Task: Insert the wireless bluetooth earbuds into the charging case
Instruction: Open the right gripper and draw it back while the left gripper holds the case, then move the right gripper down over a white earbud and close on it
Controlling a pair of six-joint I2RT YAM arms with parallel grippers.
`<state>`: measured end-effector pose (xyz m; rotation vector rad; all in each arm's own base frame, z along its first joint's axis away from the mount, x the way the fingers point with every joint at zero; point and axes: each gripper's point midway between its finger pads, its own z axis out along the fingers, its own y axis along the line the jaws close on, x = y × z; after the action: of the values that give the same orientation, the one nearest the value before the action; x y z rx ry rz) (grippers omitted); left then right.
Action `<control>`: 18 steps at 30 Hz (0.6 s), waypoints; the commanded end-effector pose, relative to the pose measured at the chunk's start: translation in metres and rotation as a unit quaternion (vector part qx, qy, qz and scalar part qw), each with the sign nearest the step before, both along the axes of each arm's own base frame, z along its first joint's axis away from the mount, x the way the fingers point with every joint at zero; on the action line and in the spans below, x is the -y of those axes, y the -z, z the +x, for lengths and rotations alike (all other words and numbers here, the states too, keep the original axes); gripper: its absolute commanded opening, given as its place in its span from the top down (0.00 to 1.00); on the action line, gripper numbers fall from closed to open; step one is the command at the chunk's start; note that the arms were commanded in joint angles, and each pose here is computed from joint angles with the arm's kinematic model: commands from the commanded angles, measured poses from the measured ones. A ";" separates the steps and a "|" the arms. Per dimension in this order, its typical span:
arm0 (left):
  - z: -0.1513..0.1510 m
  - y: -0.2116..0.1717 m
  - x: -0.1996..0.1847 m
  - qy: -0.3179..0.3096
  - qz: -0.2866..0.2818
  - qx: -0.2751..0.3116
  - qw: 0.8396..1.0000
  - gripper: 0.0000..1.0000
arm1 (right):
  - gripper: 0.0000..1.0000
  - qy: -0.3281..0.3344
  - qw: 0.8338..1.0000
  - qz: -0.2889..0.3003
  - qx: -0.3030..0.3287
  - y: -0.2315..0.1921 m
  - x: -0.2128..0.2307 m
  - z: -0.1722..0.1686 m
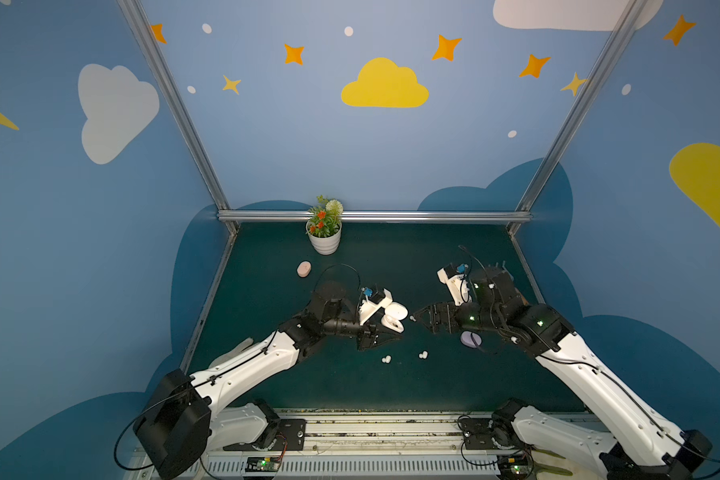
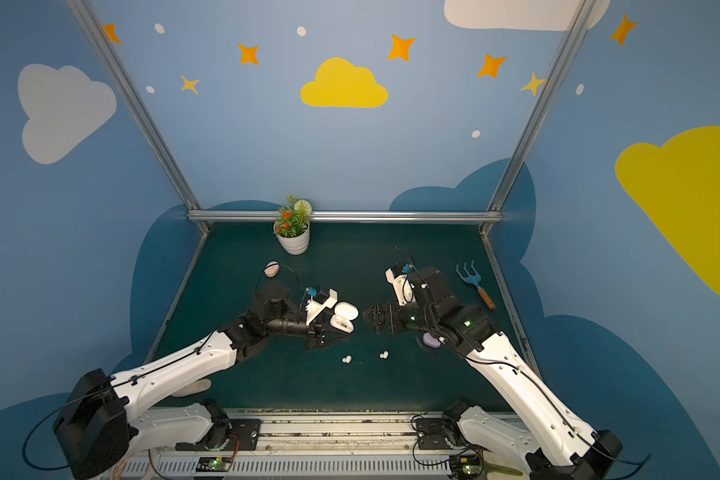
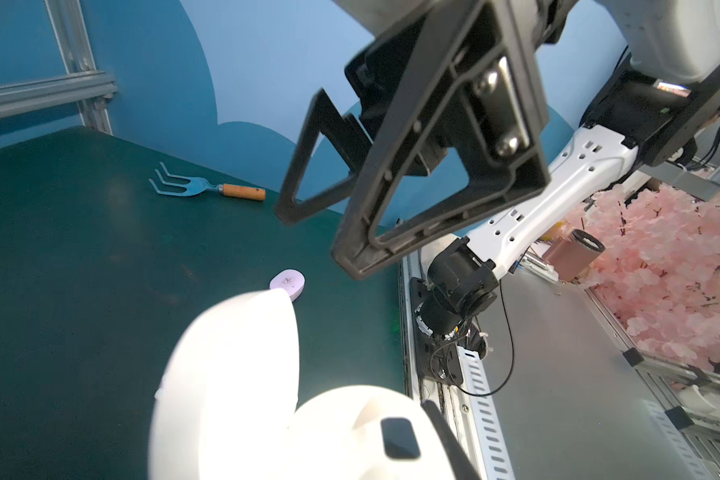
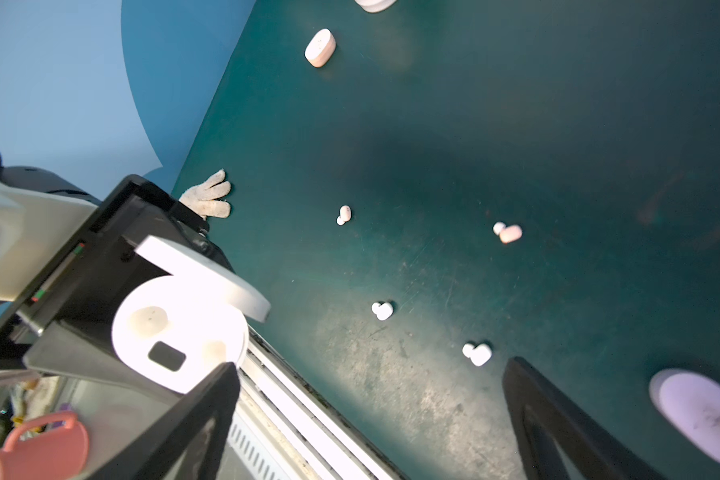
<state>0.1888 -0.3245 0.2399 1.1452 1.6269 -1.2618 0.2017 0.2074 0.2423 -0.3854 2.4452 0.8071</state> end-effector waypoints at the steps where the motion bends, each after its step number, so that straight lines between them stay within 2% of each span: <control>1: 0.005 -0.012 -0.005 -0.027 -0.021 0.019 0.999 0.85 | 0.03 0.045 0.995 -0.011 -0.092 0.050 0.009 -0.015; 6: 0.014 -0.014 -0.010 -0.064 -0.035 0.034 0.997 0.85 | 0.04 0.082 0.988 -0.012 -0.131 0.099 0.009 -0.011; 18: 0.004 -0.020 -0.026 -0.084 -0.042 0.047 0.994 0.84 | 0.04 0.127 0.971 -0.042 -0.199 0.180 0.011 -0.008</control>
<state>0.1921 -0.3024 0.2542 0.9995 1.5698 -1.1533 0.1846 0.1945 0.0693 0.0027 2.8535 0.7127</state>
